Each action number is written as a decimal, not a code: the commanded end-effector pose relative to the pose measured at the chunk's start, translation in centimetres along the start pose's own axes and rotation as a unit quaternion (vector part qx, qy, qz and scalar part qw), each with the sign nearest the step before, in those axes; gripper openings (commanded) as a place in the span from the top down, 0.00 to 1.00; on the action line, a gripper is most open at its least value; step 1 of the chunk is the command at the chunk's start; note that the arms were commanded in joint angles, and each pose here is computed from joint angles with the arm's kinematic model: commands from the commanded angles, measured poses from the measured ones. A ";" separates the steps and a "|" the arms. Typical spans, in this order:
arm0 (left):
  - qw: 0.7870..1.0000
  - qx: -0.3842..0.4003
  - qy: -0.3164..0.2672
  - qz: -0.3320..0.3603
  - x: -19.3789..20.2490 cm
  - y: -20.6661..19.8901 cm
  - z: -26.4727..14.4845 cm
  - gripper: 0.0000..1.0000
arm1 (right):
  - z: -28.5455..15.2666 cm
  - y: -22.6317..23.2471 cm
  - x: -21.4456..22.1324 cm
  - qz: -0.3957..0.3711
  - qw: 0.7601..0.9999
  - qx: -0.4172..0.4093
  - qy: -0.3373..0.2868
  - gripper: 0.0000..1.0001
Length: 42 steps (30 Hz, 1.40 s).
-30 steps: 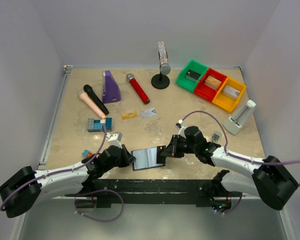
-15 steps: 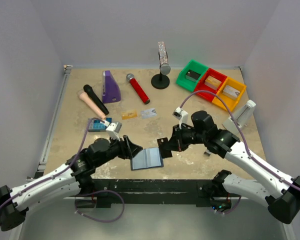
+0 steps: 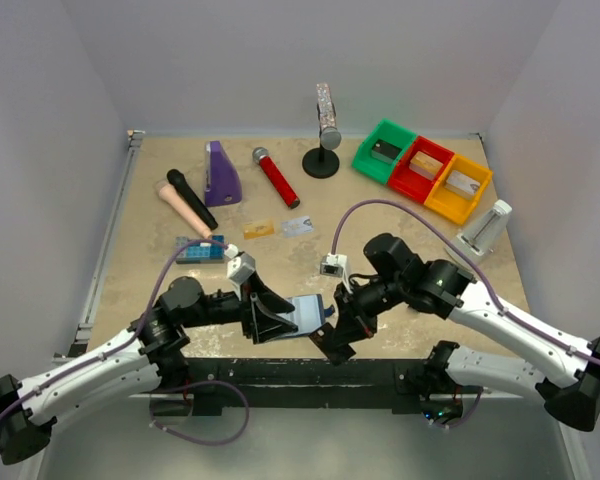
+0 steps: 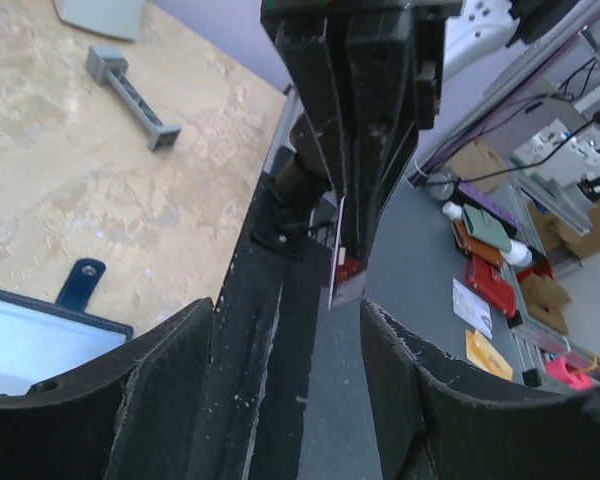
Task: Take the credit cards out of the card holder
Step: Place the credit card at the center of the board.
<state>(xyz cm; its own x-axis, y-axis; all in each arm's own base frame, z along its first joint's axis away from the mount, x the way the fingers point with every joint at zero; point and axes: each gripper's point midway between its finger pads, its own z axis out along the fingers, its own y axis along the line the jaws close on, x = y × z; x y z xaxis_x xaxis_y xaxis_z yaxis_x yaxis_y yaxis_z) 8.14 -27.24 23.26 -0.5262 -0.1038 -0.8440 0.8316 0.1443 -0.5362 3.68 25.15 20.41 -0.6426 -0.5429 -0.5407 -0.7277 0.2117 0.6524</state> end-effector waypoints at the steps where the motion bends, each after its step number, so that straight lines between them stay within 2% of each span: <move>1: 0.997 0.075 0.012 0.015 -0.7 -2.6 0.7 0.36 | -0.3 2.0 -1.1 -0.038 0.999 -0.033 0.000 1.00; 10: 0.992 0.120 0.025 -0.013 -0.2 -3.5 1.6 0.40 | 0.3 2.0 -1.9 -0.041 0.999 -0.028 0.008 1.00; 20: 0.989 0.129 0.059 -0.031 1.4 -3.2 2.0 0.48 | 0.6 2.3 -2.9 -0.046 0.998 -0.029 0.011 1.00; 24: 0.988 0.133 0.066 -0.038 1.6 -3.2 2.1 0.58 | 0.8 2.3 -3.1 -0.046 0.998 -0.029 0.016 1.00; 27: 0.987 0.137 0.069 -0.041 1.8 -3.2 2.1 0.70 | 0.8 2.3 -3.3 -0.047 0.998 -0.027 0.019 1.00; 30: 0.986 0.143 0.071 -0.041 1.9 -3.4 2.0 0.95 | 0.8 2.3 -3.5 -0.048 0.998 -0.025 0.018 1.00; 31: 0.986 0.143 0.071 -0.042 2.0 -3.4 2.0 1.00 | 0.8 2.3 -3.5 -0.047 0.998 -0.024 0.018 1.00; 32: 0.987 0.140 0.069 -0.043 2.0 -3.2 2.0 1.00 | 0.7 2.3 -3.5 -0.046 0.999 -0.021 0.015 0.77; 33: 0.988 0.133 0.063 -0.044 1.9 -3.0 2.1 1.00 | 0.6 2.5 -3.7 -0.043 0.999 -0.022 0.009 0.62; 34: 0.990 0.120 0.057 -0.045 1.9 -2.6 2.1 1.00 | 0.5 2.4 -4.0 -0.038 0.999 -0.013 -0.001 0.51; 36: 0.996 0.080 0.018 -0.044 1.2 -1.3 2.0 1.00 | -0.3 1.9 -5.0 -0.033 0.999 0.021 -0.035 0.39; 39: 0.997 -0.006 -0.060 -0.057 0.1 1.8 1.1 1.00 | -2.6 0.5 -6.9 -0.012 0.988 0.090 -0.124 0.36; 41: 0.986 -0.061 -0.131 -0.083 -1.0 4.2 0.1 1.00 | -4.6 -0.4 -8.1 0.007 0.970 0.121 -0.211 0.33; 42: 0.981 -0.058 -0.159 -0.095 -1.4 4.2 -0.3 1.00 | -5.4 -0.9 -8.7 0.018 0.958 0.135 -0.253 0.31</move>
<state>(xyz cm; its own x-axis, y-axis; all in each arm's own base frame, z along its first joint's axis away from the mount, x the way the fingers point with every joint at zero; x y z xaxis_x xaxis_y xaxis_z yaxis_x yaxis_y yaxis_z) 7.74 -28.25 21.53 -0.6158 -0.1444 -0.7746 0.7750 0.0665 -0.6285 6.98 26.73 24.04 -0.6479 -0.4189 -0.6362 -0.7605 0.3094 0.5709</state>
